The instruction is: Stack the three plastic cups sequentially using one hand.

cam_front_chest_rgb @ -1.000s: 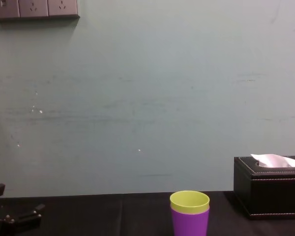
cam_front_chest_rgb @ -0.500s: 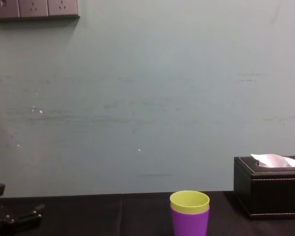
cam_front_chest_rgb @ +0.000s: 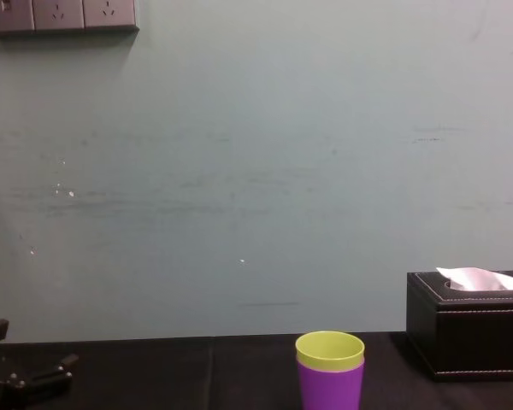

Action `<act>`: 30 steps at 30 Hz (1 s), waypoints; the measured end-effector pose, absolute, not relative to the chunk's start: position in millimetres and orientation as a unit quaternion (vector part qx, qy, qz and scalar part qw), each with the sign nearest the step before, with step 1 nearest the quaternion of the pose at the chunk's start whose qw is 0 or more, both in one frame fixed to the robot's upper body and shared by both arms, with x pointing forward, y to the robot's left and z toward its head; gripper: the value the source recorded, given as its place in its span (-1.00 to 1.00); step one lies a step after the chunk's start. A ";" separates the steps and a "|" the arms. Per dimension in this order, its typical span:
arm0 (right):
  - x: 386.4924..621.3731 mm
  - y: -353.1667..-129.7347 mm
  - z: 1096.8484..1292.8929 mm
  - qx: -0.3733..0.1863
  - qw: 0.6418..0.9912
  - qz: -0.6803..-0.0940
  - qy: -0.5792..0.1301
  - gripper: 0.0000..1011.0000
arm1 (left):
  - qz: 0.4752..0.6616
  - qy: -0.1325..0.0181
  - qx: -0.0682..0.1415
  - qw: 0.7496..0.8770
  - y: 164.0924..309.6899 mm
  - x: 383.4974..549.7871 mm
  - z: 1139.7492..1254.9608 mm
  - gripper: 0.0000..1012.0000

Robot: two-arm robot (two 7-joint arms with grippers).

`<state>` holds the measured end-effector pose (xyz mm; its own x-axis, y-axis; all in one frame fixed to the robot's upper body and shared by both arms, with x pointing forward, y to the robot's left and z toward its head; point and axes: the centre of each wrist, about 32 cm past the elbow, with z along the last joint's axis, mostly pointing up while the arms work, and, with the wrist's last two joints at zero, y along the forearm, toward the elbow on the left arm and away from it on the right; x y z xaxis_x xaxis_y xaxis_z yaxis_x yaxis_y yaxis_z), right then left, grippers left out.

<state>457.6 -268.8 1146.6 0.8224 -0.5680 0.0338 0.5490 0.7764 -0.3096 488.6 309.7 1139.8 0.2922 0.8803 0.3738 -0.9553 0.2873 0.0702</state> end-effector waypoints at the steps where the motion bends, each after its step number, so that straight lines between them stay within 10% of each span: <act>1: 458.4 -268.1 1146.6 -0.154 0.942 -0.297 0.031 0.98 | 0.580 -0.132 0.141 0.791 309.7 488.6 1139.8 1.00; 19: 461.5 -264.6 1148.0 -0.152 0.942 -0.297 0.027 0.97 | 0.580 -0.132 0.141 0.791 309.7 488.6 1139.8 1.00; 30: 461.1 -265.0 1147.8 -0.151 0.942 -0.297 0.028 0.50 | 0.580 -0.132 0.142 0.791 309.7 488.6 1139.8 1.00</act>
